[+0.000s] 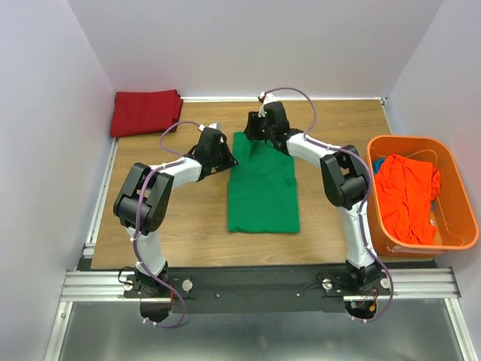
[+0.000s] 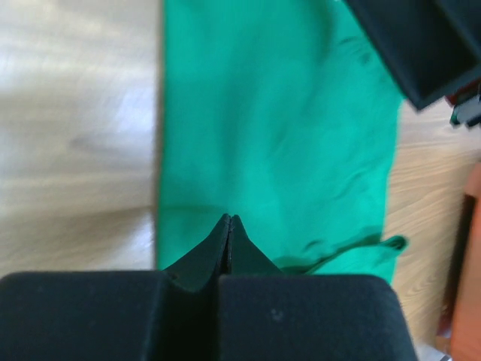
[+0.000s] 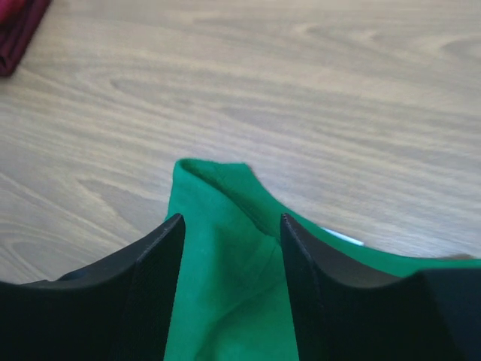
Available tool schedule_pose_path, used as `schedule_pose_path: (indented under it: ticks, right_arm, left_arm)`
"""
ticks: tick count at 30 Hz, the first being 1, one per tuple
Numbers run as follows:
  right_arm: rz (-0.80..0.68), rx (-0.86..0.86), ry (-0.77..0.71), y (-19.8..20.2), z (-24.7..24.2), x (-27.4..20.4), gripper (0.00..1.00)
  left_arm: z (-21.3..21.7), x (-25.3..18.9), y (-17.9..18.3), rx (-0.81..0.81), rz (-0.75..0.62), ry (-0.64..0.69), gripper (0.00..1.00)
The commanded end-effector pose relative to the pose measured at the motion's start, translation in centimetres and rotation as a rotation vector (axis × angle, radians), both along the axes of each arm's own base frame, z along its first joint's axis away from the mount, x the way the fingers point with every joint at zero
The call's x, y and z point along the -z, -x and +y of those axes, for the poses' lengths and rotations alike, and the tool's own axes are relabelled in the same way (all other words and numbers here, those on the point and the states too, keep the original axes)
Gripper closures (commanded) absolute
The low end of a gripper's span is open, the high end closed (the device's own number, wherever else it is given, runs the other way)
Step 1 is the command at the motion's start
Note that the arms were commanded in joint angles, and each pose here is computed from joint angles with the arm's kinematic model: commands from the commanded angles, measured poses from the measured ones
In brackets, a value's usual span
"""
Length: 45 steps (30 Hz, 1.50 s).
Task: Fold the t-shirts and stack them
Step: Fold the folded rectangular tshirt in 1/3 of the way
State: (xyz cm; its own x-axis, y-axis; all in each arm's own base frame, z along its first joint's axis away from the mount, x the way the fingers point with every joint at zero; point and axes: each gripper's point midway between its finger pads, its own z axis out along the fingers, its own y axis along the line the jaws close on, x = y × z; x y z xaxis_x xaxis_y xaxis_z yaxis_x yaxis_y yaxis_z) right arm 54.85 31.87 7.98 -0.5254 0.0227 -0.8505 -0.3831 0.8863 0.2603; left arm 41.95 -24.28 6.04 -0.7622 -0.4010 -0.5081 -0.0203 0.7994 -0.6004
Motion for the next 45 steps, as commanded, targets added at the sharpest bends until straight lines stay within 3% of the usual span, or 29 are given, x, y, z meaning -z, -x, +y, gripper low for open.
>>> schedule_pose_path:
  ticks: [1, 9, 14, 30, 45]
  right_arm:
    - [-0.079, 0.098, 0.002, -0.5, -1.7, -5.5, 0.37]
    - [0.029, 0.307, 0.024, 1.4, -9.0, -6.4, 0.40]
    - [0.168, 0.331, 0.000, 4.0, -13.1, -3.5, 0.45]
    - [0.332, 0.271, 0.028, 5.7, -13.3, 3.2, 0.58]
    - [0.362, 0.262, 0.035, 5.1, -12.8, 5.3, 0.59]
  left_arm:
    - [-0.4, -4.1, -1.4, 0.023, -0.081, 0.015, 1.00]
    - [-0.8, -6.5, -4.6, 0.000, -0.130, 0.027, 1.00]
    - [-1.4, -6.0, -6.4, -0.009, -0.122, 0.025, 1.00]
    - [-1.8, -3.9, -8.1, -0.009, -0.101, 0.003, 1.00]
    - [-1.3, -3.1, -8.0, -0.014, -0.088, -0.012, 1.00]
